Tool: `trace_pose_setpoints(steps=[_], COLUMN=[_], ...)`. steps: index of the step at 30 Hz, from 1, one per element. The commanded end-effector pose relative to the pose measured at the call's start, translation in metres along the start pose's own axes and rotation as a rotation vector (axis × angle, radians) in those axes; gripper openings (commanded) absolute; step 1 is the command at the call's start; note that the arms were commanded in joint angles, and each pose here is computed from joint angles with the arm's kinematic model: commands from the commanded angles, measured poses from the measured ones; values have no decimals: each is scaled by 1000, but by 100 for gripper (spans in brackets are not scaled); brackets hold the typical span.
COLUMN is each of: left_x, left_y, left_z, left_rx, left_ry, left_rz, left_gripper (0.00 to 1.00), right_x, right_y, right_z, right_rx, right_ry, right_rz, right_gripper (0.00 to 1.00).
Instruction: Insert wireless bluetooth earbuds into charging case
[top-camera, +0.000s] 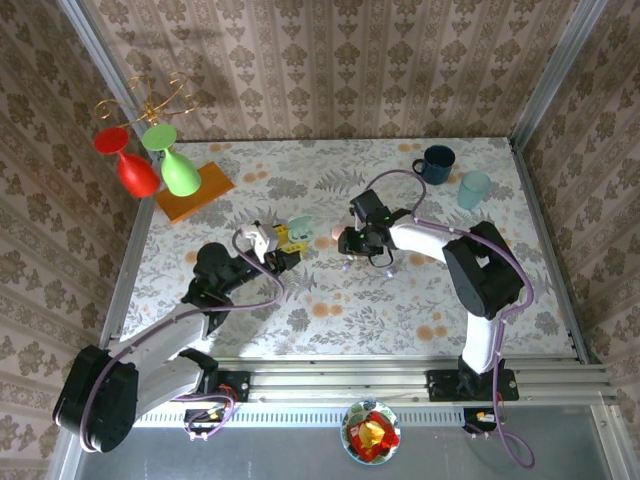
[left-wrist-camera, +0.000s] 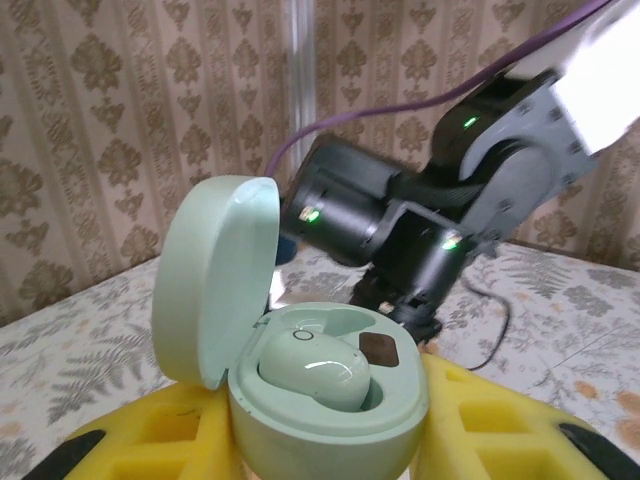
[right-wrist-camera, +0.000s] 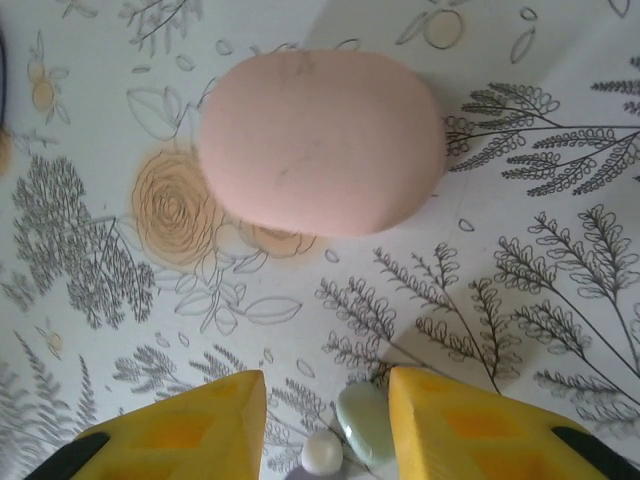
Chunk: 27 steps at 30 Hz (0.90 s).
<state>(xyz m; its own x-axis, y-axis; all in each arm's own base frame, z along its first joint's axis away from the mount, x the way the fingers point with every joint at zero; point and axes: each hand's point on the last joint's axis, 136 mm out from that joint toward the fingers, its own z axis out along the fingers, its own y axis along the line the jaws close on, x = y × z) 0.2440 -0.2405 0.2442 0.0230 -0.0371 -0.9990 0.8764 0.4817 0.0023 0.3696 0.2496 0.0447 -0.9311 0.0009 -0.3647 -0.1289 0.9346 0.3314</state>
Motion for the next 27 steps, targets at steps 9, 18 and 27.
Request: trace_pose_setpoints(steps=[9, 18, 27], left_x=[-14, -11, -15], left_y=[44, 56, 59], left_z=[-30, -43, -46], left_rx=[-171, -227, -231], left_ry=[-106, -105, -125], left_rz=[-55, -64, -80], left_gripper=[28, 27, 27], right_x=[-1, 5, 9], right_y=[-17, -12, -14], right_z=[-35, -22, -7], right_rx=[478, 661, 676], right_ry=[-36, 17, 49], right_rz=[-453, -626, -657], right_gripper=[43, 44, 43])
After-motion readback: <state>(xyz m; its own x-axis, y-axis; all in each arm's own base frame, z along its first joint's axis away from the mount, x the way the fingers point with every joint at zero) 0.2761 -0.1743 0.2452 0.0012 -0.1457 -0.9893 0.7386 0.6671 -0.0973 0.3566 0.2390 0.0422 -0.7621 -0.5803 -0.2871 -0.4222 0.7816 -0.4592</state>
